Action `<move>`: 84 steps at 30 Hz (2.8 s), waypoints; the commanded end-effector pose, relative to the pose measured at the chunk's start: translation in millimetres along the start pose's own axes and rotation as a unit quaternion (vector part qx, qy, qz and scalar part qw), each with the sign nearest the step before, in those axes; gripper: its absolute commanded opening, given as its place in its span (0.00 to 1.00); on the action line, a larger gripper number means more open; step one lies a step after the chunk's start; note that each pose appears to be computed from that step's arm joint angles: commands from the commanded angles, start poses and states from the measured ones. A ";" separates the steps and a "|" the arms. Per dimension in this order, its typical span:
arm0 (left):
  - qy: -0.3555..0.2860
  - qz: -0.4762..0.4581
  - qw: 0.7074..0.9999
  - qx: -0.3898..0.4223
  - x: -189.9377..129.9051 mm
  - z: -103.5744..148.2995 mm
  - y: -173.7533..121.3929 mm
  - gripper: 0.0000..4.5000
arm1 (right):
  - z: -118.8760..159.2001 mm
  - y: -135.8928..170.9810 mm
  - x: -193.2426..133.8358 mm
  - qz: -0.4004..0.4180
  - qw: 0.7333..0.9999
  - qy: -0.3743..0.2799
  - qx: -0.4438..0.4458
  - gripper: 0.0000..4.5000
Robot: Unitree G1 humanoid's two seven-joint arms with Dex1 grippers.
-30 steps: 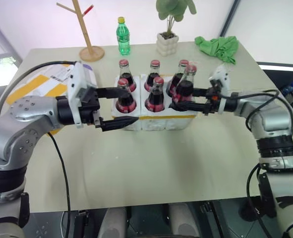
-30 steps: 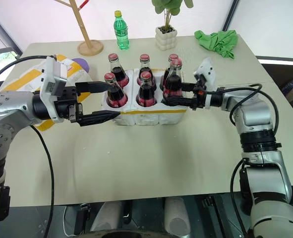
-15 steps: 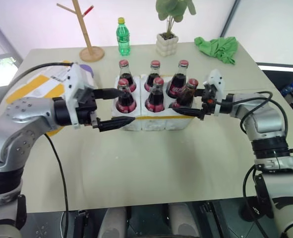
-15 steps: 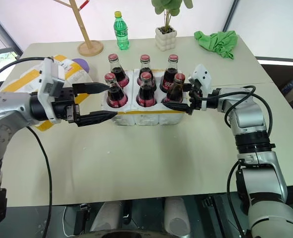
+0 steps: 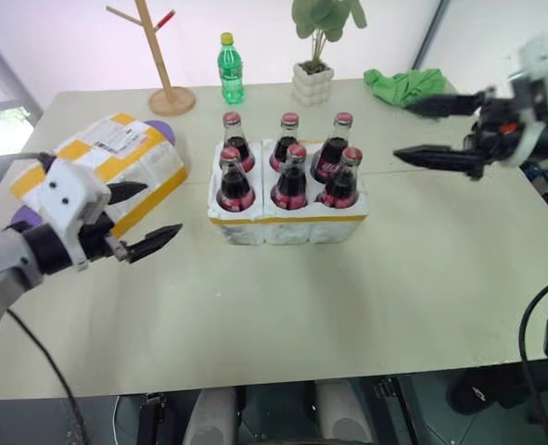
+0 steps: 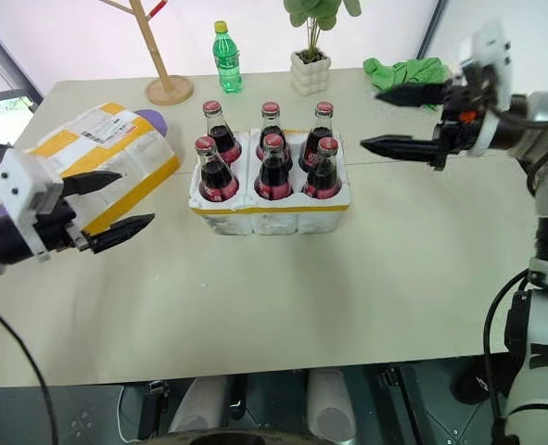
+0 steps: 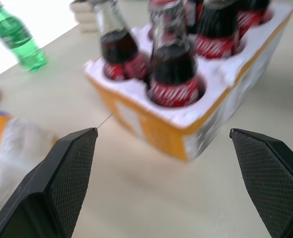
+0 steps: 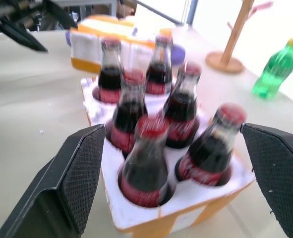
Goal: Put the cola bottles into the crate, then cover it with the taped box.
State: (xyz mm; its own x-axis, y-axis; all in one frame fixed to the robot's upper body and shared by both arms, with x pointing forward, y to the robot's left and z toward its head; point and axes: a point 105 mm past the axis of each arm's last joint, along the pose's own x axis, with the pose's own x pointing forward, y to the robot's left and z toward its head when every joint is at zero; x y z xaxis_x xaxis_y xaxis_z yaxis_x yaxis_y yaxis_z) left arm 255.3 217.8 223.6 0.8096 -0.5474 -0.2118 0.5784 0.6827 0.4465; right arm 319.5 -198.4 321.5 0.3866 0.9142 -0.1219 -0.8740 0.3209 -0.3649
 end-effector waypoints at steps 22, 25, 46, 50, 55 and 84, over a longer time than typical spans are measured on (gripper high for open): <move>0.299 0.289 0.877 0.243 -101.9 -110.8 71.5 1.00 | 11.4 68.8 24.6 0.179 0.983 -0.037 0.023 0.98; 0.306 0.290 0.863 0.279 -97.7 -122.8 83.2 1.00 | 12.9 70.1 25.2 0.179 0.983 -0.042 0.025 0.98; 0.317 0.314 0.829 0.338 -27.5 -166.7 118.1 1.00 | 19.4 74.2 29.1 0.160 0.985 -0.055 0.027 0.98; 0.319 0.323 0.824 0.338 -18.6 -170.8 122.1 1.00 | 20.3 73.1 28.5 0.153 0.986 -0.056 0.026 0.98; 0.312 0.337 0.819 0.344 -14.1 -168.8 126.3 0.83 | 20.8 74.4 27.9 0.150 0.987 -0.056 0.025 1.00; 0.161 0.393 0.791 0.440 -29.4 10.2 197.8 0.13 | 8.1 55.2 -2.6 0.074 0.997 -0.002 0.027 1.00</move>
State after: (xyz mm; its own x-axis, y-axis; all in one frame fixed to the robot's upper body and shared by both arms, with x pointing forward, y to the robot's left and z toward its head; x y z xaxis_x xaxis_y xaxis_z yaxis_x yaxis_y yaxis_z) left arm 350.0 372.6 297.3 0.9613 0.1664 0.2197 -0.2368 0.0906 0.9673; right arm 271.7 -174.8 297.7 0.2190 0.9589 -0.1801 -0.9555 0.1734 -0.2385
